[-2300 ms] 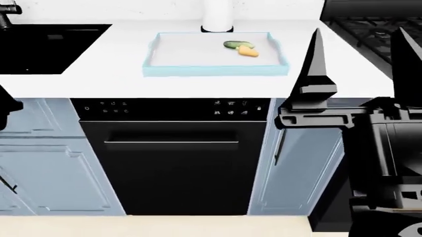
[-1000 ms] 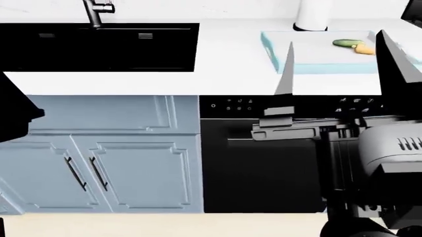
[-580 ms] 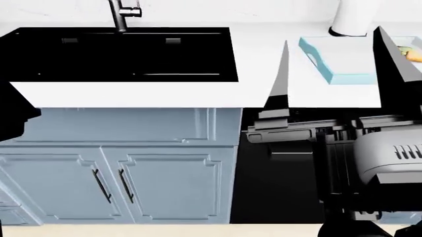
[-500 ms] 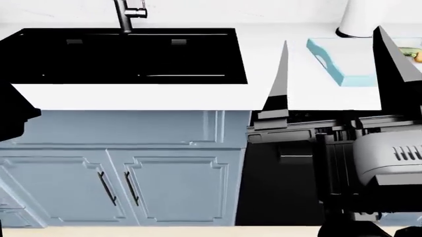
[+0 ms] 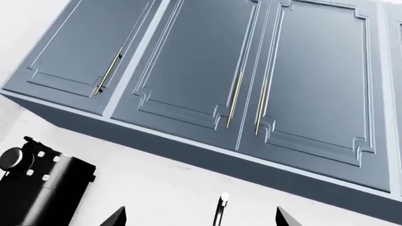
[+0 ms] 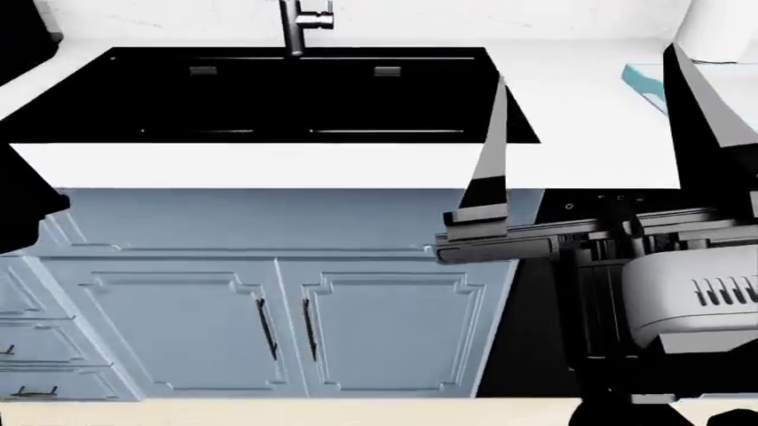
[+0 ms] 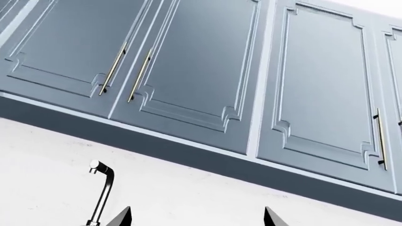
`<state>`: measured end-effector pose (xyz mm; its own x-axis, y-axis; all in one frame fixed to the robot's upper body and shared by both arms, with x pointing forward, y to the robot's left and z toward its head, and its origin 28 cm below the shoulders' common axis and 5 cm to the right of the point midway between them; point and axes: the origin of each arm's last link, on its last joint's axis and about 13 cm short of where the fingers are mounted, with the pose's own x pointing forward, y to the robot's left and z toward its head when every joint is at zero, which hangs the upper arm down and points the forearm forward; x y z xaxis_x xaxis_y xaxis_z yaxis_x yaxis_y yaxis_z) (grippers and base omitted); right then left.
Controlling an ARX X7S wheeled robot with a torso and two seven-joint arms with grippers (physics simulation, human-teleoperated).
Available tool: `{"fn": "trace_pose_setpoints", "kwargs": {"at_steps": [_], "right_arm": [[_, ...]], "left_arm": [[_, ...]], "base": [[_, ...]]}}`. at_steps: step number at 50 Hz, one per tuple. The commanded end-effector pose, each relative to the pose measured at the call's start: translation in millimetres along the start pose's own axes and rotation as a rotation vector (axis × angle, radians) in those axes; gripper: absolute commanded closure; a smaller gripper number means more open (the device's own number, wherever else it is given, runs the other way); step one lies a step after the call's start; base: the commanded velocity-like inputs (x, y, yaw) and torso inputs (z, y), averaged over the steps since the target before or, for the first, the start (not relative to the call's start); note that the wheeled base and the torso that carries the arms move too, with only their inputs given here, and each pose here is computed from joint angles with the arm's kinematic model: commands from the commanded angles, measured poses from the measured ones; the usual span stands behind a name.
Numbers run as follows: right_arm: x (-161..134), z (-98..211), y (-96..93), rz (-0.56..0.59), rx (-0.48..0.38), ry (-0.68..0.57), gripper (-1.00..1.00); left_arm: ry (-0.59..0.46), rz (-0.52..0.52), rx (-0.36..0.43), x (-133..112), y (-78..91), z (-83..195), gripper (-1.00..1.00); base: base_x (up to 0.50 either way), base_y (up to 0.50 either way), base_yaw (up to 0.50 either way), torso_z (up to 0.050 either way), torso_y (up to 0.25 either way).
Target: Place the two vegetables and bowl onto the tray for setting up a vegetable dip station.
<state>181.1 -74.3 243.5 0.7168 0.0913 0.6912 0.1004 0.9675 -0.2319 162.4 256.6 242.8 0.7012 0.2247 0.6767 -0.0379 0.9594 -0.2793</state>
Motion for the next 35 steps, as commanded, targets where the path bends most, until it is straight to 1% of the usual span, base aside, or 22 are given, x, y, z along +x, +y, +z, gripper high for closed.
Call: {"fn": "trace_pose_setpoints", "kwargs": {"at_steps": [1,16,26,35], "right_arm": [[-0.3,0.5,0.5,0.010,0.004,-0.008,-1.00],[-0.3,-0.5,0.5,0.018,0.006,-0.010,-1.00],[-0.7,-0.6,1.7,0.027,-0.019,-0.015,-1.00],[-0.8,-0.2,1.5,0.029,-0.022,-0.018,-1.00]], "left_arm": [[-0.002,0.002,0.000,-0.3,0.2,0.5,-1.00],[-0.006,0.008,-0.002,-0.5,0.8,1.7,-1.00],[-0.005,0.007,-0.002,-0.9,0.5,1.6,-1.00],[-0.006,0.008,-0.003,-0.9,0.7,1.5,-1.00]], "base": [[-0.16,0.50,0.00,0.000,0.000],[-0.14,0.50,0.00,0.000,0.000],[-0.01,0.50,0.00,0.000,0.000],[0.00,0.50,0.00,0.000,0.000]]}}
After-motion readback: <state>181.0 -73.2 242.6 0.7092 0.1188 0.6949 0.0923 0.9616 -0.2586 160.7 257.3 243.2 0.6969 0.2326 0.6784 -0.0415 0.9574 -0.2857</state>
